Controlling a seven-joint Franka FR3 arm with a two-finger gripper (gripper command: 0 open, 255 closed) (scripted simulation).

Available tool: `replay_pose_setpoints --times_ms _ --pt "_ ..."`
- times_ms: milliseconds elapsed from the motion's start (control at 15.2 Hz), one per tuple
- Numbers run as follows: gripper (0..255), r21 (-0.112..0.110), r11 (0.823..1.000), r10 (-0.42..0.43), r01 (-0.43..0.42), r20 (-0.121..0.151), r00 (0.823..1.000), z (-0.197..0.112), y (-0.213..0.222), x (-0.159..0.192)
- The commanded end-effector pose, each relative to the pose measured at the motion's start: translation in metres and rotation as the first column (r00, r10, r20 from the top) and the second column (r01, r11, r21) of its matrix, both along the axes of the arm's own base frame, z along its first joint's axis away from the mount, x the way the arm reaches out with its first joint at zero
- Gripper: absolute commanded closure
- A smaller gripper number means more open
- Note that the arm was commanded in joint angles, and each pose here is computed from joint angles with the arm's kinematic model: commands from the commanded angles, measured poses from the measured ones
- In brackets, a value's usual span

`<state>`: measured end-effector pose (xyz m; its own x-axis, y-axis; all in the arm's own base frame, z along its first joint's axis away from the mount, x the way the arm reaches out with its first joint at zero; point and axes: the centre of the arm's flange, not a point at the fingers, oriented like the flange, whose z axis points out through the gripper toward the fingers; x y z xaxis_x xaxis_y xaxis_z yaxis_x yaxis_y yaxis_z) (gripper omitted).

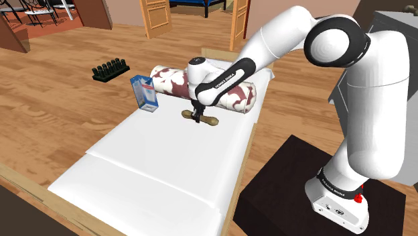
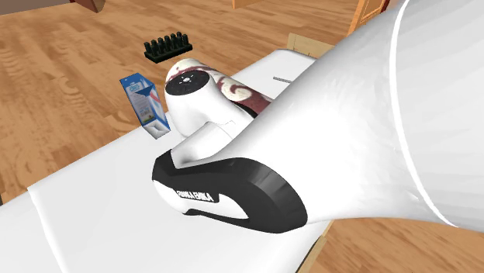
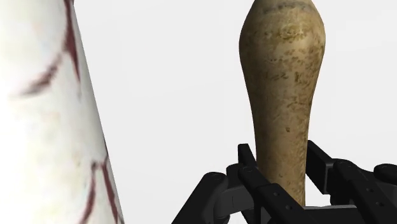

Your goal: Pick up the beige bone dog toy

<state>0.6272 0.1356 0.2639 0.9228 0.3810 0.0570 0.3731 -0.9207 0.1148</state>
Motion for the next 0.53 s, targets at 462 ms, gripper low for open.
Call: replay_pose_setpoints --times_ms 462 --pt "255 0.0 1.0 0.0 0.0 0.0 1.0 0.047 0.0 0.0"
